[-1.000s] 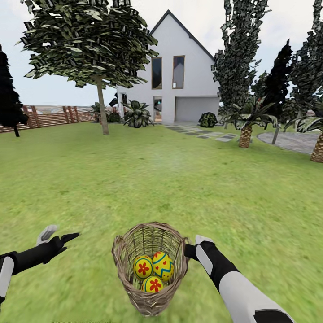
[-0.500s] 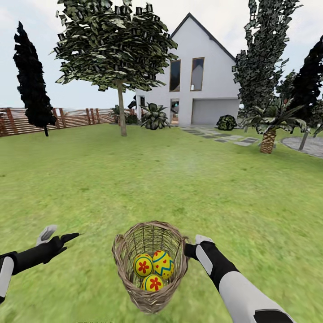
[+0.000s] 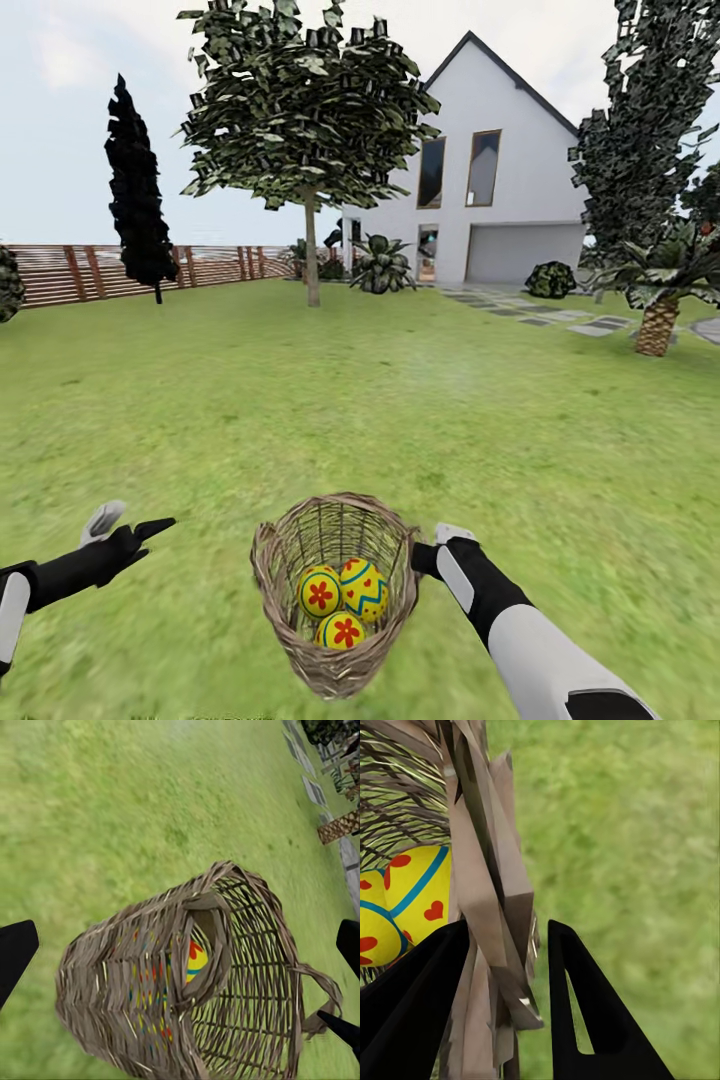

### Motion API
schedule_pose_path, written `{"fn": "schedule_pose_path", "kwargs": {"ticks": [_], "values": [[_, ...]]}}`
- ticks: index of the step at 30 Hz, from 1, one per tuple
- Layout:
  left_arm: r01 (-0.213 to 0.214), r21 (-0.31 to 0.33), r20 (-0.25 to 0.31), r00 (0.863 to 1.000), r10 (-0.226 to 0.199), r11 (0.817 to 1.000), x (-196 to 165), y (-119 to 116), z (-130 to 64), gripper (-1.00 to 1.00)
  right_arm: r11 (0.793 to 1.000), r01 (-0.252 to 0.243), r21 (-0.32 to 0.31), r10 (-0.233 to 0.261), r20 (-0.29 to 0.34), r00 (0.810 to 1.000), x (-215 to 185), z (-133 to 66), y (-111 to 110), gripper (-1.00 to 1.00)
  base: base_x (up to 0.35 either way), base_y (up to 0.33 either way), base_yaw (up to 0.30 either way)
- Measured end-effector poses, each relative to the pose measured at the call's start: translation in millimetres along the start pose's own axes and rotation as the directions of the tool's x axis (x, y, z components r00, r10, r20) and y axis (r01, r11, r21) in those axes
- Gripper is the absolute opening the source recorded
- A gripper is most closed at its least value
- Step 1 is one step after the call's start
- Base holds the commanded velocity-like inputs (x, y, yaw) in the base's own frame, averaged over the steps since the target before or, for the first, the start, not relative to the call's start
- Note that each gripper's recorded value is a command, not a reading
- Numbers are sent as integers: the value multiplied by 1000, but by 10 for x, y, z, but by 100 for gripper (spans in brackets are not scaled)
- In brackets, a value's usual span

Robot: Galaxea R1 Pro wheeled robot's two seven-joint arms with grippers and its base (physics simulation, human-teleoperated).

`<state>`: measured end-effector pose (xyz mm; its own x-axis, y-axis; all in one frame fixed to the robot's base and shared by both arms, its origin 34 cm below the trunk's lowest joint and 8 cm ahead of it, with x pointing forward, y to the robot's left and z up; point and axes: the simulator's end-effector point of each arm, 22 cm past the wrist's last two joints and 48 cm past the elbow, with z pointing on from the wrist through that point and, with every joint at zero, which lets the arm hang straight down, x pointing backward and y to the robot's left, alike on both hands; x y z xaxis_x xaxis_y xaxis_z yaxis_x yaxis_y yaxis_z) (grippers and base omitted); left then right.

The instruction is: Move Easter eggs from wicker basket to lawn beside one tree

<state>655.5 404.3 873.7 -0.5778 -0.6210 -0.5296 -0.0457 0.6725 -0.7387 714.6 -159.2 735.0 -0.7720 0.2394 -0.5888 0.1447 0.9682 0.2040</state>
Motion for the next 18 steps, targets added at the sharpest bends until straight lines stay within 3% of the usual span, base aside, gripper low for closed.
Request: {"fn": "schedule_pose_path", "kwargs": {"ticks": [6,18], "values": [[0,9,3,1000,0,1000,-47,-76,-39,100,1000,-1,-1,1,4,1000,-56,-66,13,-100,0,0,217],[-2,5,0,1000,2,1000,-142,-215,-112,100,1000,0,0,0,4,1000,-171,-216,50,-100,0,0,7]]}}
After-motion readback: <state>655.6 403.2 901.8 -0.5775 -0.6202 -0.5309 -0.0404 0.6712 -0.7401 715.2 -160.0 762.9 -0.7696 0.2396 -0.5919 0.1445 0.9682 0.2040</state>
